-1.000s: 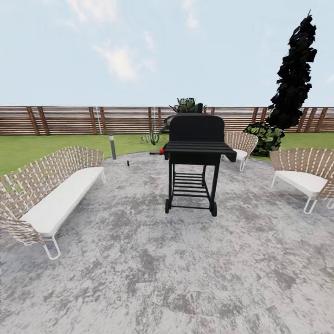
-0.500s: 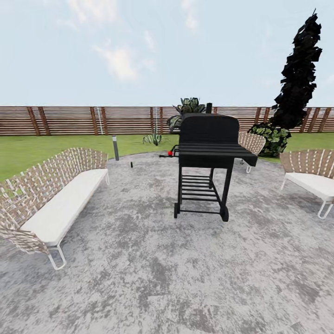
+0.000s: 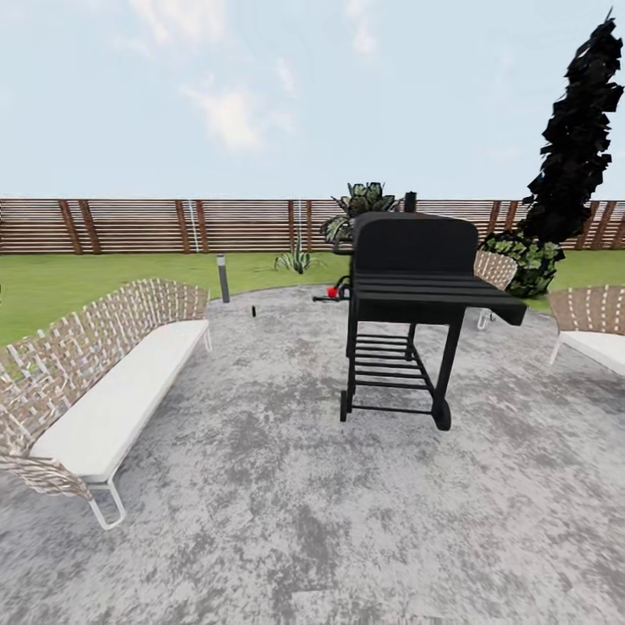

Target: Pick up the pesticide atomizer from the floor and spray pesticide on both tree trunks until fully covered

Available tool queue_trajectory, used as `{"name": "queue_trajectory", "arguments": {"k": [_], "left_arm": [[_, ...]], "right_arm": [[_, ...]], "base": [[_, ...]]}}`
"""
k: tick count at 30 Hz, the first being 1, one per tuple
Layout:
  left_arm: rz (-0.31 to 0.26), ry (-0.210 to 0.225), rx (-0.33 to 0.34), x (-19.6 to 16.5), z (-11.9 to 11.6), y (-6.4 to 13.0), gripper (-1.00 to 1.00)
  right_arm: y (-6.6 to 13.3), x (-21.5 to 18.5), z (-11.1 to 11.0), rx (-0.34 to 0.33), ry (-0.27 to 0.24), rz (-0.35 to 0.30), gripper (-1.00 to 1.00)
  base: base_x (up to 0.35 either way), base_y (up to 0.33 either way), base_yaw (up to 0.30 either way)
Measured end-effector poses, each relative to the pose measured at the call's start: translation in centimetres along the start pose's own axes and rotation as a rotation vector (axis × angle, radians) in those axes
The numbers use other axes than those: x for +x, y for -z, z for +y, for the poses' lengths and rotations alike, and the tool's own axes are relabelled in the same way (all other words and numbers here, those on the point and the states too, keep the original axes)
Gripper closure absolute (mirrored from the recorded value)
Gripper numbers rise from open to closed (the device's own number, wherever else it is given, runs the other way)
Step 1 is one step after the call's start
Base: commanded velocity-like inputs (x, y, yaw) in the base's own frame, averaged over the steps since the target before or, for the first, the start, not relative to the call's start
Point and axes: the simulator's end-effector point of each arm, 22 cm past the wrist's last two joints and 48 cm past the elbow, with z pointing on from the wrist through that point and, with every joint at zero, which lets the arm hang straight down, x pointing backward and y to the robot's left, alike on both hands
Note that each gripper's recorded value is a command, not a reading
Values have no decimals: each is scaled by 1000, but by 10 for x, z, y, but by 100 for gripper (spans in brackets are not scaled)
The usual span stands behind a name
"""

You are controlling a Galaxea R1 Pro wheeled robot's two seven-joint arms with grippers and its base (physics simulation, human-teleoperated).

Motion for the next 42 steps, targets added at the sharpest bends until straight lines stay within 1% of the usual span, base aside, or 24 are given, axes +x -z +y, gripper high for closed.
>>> {"name": "queue_trajectory", "arguments": {"k": [10, 35, 42], "left_arm": [[0, 0, 1, 0, 0, 0, -100], [0, -2, 2, 0, -1, 0, -100], [1, -3, 2, 1, -1, 0, -100]], "right_arm": [[0, 0, 0, 0, 0, 0, -100], [0, 0, 0, 0, 0, 0, -100], [0, 0, 0, 0, 0, 0, -100]], "base": [[343, 189, 12], [325, 244, 0], [338, 162, 0]]}}
